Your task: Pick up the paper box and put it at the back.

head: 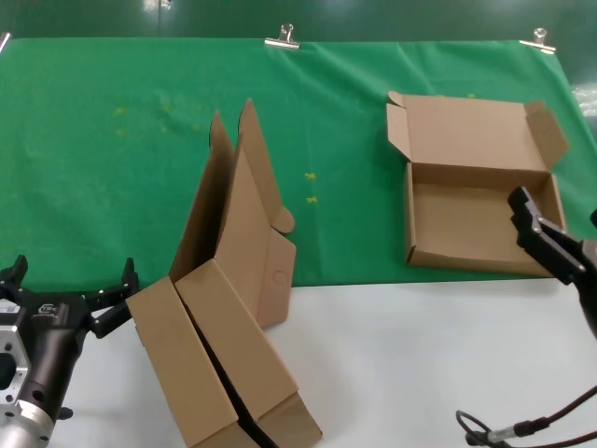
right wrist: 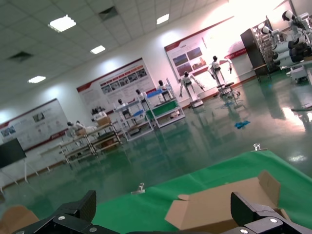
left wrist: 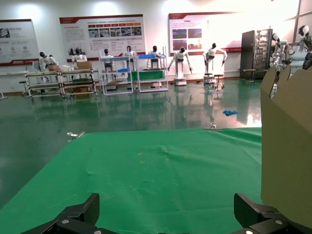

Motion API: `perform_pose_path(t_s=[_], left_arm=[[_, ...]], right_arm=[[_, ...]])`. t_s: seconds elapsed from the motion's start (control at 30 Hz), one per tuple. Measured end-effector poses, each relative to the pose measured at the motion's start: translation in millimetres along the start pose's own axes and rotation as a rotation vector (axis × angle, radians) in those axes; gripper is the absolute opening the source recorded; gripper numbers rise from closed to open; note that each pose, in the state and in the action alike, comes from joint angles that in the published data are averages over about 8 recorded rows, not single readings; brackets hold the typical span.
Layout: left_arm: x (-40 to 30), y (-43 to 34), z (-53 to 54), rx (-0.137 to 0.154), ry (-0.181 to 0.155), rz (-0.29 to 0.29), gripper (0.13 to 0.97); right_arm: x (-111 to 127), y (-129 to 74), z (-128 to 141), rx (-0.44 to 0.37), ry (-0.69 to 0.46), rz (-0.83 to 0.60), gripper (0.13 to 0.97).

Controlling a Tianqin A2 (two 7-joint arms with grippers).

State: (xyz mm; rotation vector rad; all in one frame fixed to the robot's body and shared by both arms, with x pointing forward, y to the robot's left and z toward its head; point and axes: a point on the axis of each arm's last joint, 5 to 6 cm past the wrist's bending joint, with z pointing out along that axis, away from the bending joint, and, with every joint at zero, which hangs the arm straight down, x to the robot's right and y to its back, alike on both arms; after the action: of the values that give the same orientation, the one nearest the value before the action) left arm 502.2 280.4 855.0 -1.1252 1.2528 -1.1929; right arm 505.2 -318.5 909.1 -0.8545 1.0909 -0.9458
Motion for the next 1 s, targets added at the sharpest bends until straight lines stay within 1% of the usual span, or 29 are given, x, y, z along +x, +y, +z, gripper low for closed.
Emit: perform_pose_path(t_s=[1.0], left_arm=[[0.0, 0.0, 0.0, 0.0, 0.0, 0.0, 0.966]], right_arm=[[-11, 37, 2, -0.125, 0.066, -0.246, 0.966]])
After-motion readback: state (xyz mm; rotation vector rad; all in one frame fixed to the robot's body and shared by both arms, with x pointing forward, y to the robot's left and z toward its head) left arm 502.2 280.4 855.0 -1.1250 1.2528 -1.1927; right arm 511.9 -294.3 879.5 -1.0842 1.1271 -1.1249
